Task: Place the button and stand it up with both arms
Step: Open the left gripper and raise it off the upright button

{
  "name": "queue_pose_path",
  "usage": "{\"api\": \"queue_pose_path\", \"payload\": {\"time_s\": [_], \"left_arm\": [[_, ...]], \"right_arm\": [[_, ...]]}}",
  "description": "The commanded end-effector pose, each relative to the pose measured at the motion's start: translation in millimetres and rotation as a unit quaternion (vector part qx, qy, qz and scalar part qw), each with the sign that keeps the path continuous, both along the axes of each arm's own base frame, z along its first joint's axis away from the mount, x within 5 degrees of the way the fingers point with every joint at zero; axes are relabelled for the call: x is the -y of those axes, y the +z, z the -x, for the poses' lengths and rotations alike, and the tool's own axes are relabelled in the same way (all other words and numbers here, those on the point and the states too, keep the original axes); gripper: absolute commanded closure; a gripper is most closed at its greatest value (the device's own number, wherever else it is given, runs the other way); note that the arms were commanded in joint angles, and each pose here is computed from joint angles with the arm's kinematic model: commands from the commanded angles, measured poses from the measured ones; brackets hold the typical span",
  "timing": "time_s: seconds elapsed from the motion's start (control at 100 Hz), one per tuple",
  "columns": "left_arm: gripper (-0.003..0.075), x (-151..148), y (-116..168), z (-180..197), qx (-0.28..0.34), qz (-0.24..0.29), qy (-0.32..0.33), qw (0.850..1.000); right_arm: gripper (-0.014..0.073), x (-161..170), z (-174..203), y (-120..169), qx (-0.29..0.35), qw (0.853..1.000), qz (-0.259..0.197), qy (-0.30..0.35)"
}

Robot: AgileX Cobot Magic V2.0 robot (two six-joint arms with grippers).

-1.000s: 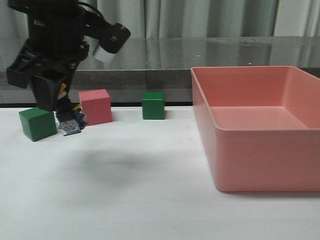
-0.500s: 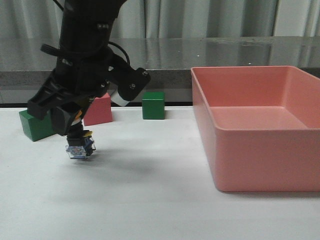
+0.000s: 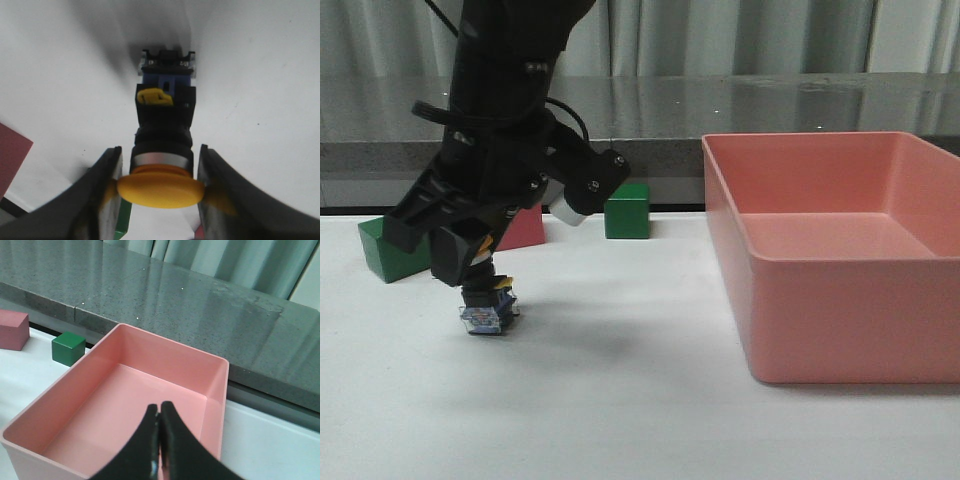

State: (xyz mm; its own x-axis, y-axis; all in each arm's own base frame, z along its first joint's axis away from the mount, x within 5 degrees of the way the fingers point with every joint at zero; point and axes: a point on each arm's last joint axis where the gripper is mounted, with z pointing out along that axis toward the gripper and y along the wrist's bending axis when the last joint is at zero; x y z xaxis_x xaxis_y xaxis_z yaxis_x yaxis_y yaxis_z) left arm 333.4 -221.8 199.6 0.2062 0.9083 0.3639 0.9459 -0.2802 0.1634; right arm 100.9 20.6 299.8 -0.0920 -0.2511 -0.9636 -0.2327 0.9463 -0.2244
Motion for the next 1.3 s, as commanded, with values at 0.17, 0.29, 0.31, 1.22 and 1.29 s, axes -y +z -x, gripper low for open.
{"api": "queue_pose_path", "payload": {"time_s": [0.17,0.29,0.31,1.22,1.29], "left_arm": [[0.0738,1,28,3,0.028,0.018,0.000,0.999],[0.0698,1,28,4,0.025,0.022,0.001,0.999],[0.0680,1,28,4,0.025,0.022,0.001,0.999],[0.0111,-17,61,7,0.055,0.023,0.017,0.998],[0.0111,-25,71,7,0.065,0.033,0.027,0.997]], "right_arm": [[0.0704,2,0,16,0.048,0.999,-0.011,-0.011],[0.0704,2,0,16,0.048,0.999,-0.011,-0.011],[0.0704,2,0,16,0.048,0.999,-0.011,-0.011],[0.0704,2,0,16,0.048,0.999,-0.011,-0.011],[0.0704,2,0,16,0.048,0.999,-0.011,-0.011]]}}
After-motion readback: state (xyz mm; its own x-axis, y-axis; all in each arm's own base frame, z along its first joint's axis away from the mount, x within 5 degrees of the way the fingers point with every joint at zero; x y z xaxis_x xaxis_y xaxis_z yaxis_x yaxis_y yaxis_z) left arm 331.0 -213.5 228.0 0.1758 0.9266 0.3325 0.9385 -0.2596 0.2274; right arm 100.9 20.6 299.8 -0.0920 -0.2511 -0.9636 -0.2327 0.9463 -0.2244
